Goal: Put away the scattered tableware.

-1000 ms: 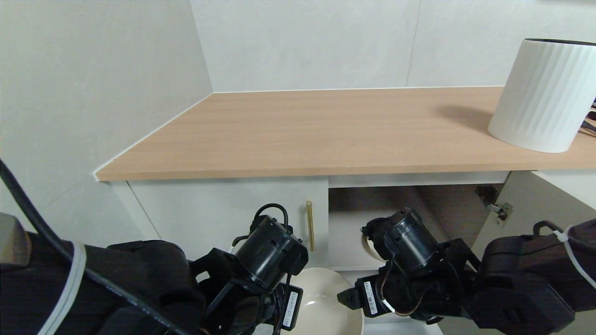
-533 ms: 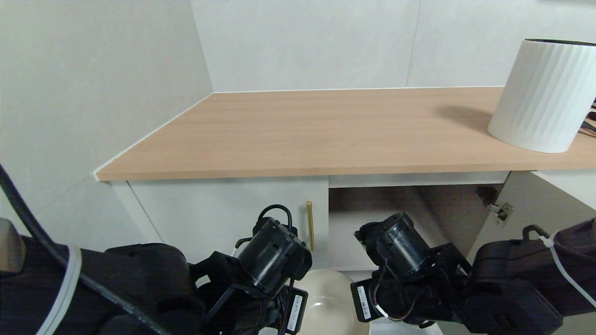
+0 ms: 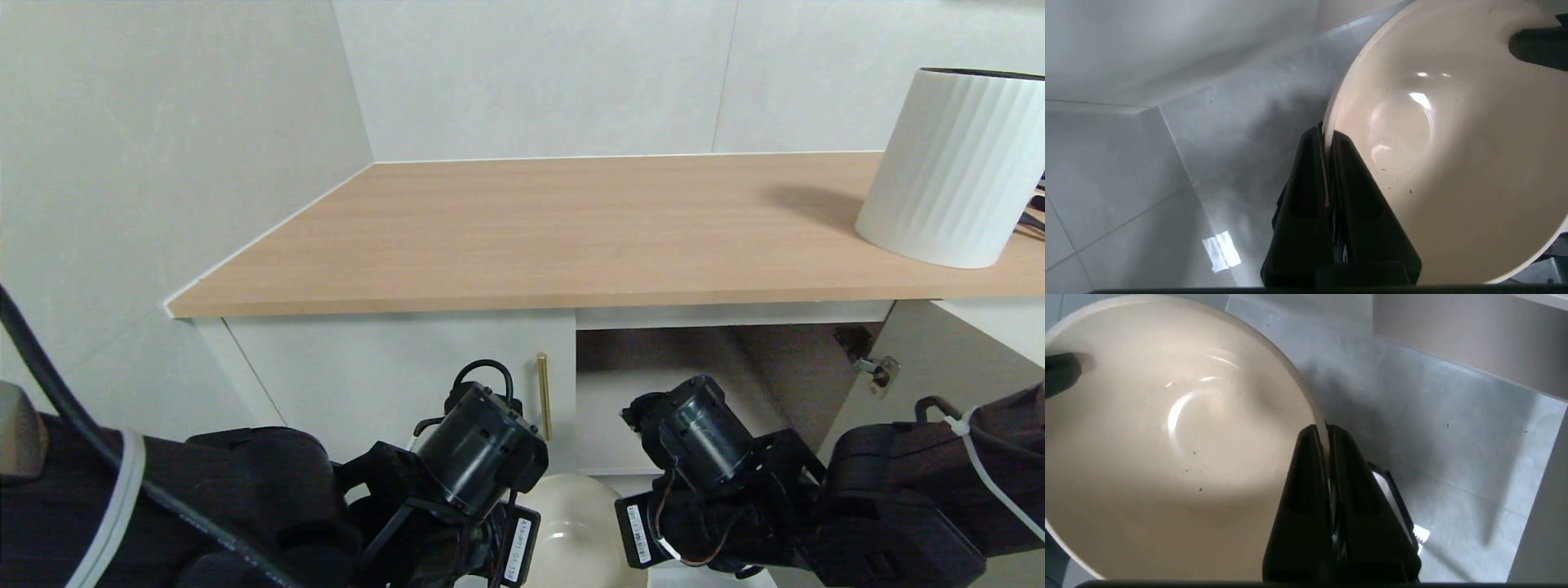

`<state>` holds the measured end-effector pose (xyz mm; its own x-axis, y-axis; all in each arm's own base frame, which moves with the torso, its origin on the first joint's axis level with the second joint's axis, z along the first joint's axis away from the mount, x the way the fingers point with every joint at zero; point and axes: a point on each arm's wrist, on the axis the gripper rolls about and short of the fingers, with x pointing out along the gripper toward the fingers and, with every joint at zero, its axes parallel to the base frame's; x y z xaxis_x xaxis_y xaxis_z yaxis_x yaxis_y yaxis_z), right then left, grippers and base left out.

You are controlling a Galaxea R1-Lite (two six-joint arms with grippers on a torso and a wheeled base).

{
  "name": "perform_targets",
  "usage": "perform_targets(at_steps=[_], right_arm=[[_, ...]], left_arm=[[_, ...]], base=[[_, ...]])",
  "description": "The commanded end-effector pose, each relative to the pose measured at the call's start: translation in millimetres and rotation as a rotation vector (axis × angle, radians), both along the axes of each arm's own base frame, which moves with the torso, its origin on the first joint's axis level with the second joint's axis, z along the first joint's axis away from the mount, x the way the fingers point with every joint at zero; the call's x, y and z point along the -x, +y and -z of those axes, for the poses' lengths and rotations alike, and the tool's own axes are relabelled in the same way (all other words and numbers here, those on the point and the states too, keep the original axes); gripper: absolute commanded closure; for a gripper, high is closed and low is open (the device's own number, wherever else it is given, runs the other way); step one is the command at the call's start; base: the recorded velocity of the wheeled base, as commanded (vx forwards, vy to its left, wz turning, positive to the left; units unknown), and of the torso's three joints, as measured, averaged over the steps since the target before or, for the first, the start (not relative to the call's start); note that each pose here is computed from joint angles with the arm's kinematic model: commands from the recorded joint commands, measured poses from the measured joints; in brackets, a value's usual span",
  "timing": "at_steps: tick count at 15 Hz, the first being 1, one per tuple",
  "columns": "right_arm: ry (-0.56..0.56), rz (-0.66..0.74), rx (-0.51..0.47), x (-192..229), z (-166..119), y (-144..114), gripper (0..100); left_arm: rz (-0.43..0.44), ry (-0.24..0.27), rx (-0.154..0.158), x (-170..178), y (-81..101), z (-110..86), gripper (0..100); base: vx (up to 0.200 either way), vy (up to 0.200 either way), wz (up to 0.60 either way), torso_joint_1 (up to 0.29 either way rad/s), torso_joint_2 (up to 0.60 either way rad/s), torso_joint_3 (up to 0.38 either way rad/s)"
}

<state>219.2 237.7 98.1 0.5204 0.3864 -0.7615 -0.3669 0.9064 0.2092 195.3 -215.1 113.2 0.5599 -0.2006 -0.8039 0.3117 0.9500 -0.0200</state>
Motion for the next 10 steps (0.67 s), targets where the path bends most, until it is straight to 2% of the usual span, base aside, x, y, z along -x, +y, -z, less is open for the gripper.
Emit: perform_targets(at_steps=[1,7,10], right_arm=[[0.002,0.002,0.005,0,1,0,100],[0.008,-0.001,0.015,1,3,-1,100],[0.028,0.016,0.074,-2,13,-10,100]], left_arm=[[-0.003,-0.003,-0.003,0,0.6,-0.4,0],[-0.005,-0.004,-0.006,0,0.0,0.5,0],[-0.007,-0.007,-0.004,0,0.5,-0.4,0]], base=[[0.000,0.000,0.00,0.000,0.00,0.000],[0.000,0.000,0.00,0.000,0.00,0.000],[0.000,0.000,0.00,0.000,0.00,0.000]])
